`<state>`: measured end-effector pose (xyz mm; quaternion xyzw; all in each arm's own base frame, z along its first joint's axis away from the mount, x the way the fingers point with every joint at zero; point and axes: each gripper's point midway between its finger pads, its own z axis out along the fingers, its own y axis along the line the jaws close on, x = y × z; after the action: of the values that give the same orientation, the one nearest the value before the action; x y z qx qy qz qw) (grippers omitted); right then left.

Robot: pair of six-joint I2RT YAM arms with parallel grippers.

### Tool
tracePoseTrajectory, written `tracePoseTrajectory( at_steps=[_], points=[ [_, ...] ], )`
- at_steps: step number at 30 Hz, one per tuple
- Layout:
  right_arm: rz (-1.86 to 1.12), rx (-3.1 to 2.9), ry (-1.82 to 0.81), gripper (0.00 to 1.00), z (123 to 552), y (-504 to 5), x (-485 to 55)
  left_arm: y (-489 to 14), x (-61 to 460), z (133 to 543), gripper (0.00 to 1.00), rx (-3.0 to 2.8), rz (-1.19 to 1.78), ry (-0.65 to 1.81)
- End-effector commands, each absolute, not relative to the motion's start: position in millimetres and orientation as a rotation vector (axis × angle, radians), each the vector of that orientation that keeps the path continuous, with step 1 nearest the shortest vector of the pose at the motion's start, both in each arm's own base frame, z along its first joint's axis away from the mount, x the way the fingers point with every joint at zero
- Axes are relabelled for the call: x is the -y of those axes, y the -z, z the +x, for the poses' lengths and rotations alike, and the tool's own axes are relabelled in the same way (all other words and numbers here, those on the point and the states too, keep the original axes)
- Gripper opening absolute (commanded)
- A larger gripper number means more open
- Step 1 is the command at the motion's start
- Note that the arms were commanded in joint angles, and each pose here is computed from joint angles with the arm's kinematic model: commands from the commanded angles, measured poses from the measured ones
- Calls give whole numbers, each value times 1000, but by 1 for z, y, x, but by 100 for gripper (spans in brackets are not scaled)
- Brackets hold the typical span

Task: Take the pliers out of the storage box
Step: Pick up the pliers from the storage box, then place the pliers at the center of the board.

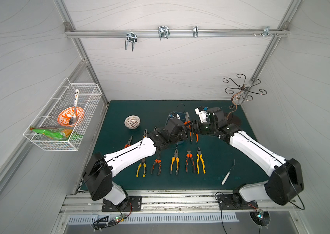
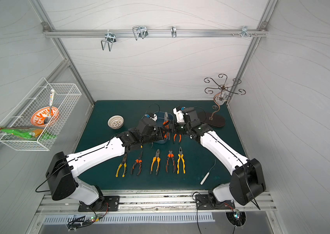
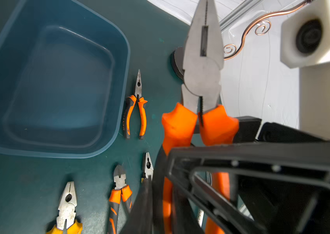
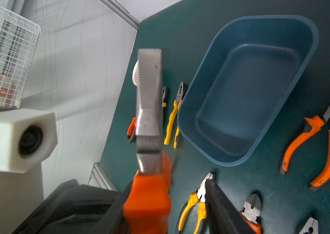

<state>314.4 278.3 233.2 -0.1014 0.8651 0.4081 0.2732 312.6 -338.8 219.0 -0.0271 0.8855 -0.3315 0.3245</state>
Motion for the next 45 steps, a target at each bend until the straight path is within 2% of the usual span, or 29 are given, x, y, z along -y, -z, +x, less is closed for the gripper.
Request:
tracePoseTrajectory(
  at_steps=[1, 7, 8, 9, 13, 16, 18, 26, 30, 33, 38, 45],
  points=[
    [-309, -2313, -1113, 44, 316, -237, -285, -274, 358, 317, 0, -2167, -44, 1042],
    [-329, -2336, -1103, 8, 310, -232, -280, -271, 357, 314, 0, -2172, -28, 1030],
    [-331, -2338, -1104, 5, 308, -232, -279, -270, 356, 315, 3, -2169, -27, 1017],
    [-338, -2335, -1103, 1, 306, -233, -277, -268, 354, 315, 12, -2168, -25, 1007],
    [-363, -2345, -1048, 0, 297, -229, -262, -265, 349, 315, 50, -2147, 23, 957],
    [-364, -2368, -1010, 0, 290, -221, -245, -265, 344, 314, 73, -2128, 67, 922],
    [-355, -2379, -986, 0, 287, -215, -229, -265, 343, 310, 84, -2108, 136, 906],
    [-182, -2499, -869, 0, 289, -165, -161, -250, 347, 264, 93, -1940, 640, 921],
    [-146, -2517, -867, 0, 303, -142, -153, -231, 348, 250, 99, -1851, 885, 852],
    [-129, -2537, -867, 0, 319, -125, -153, -215, 349, 241, 99, -1797, 1029, 813],
    [-65, -2597, -821, 0, 347, -96, -149, -204, 350, 231, 99, -1773, 1131, 830],
    [4, -2667, -927, 0, 373, -63, -154, -210, 358, 219, 100, -1760, 1135, 946]
  ],
)
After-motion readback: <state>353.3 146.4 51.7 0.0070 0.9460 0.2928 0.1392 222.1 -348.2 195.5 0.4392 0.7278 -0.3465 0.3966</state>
